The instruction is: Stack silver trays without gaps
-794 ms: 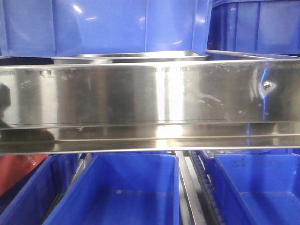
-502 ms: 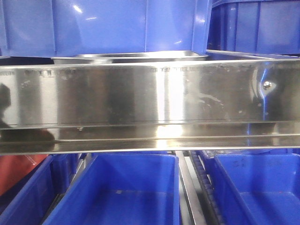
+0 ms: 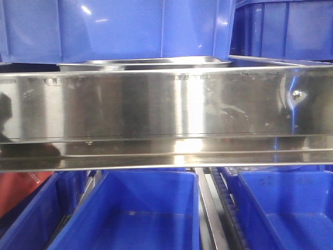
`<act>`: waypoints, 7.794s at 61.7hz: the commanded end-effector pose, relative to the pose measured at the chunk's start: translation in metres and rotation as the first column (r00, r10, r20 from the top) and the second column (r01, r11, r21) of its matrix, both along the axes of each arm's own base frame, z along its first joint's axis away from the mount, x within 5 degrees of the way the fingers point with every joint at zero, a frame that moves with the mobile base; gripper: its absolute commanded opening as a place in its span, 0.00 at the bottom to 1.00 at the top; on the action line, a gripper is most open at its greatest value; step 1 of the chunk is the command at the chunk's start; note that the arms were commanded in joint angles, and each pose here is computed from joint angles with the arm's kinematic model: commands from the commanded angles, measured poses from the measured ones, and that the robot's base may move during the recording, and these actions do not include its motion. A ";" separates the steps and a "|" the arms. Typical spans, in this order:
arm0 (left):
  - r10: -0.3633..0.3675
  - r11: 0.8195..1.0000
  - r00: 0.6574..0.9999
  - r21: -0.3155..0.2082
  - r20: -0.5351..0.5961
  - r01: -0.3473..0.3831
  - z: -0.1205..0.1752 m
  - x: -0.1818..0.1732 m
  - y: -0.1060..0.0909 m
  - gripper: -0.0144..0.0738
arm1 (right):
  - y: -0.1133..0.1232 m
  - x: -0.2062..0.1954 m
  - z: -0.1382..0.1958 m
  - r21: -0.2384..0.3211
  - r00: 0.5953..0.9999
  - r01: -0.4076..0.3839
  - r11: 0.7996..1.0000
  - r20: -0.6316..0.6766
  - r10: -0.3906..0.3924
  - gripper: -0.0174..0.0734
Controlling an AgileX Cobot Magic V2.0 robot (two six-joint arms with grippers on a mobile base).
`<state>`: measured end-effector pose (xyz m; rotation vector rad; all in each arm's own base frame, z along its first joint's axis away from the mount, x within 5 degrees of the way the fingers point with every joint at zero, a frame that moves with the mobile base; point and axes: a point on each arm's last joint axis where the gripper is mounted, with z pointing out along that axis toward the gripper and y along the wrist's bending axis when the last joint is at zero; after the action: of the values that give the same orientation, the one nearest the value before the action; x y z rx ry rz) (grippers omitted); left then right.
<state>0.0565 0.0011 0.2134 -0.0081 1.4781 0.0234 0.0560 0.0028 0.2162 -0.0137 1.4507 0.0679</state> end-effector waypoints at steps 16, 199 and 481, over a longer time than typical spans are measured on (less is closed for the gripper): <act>-0.003 1.000 0.999 0.000 0.041 0.003 0.004 -0.001 0.000 0.18 | 0.000 -0.001 0.004 -0.003 0.999 0.001 1.000 0.041 -0.001 0.11; -0.387 0.893 0.790 0.021 -0.475 0.449 0.142 0.094 -0.105 0.15 | 0.043 0.073 0.154 0.094 0.720 -0.330 0.939 -0.619 0.314 0.11; -0.194 0.975 0.585 -0.090 -0.788 0.202 0.074 0.292 -0.126 0.44 | 0.161 0.290 0.080 0.044 0.452 -0.173 0.984 -0.884 0.119 0.49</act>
<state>0.3454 -0.1234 0.2835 0.2086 2.4170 -0.1586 0.3427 0.1642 0.2934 -0.1698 2.5632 0.2088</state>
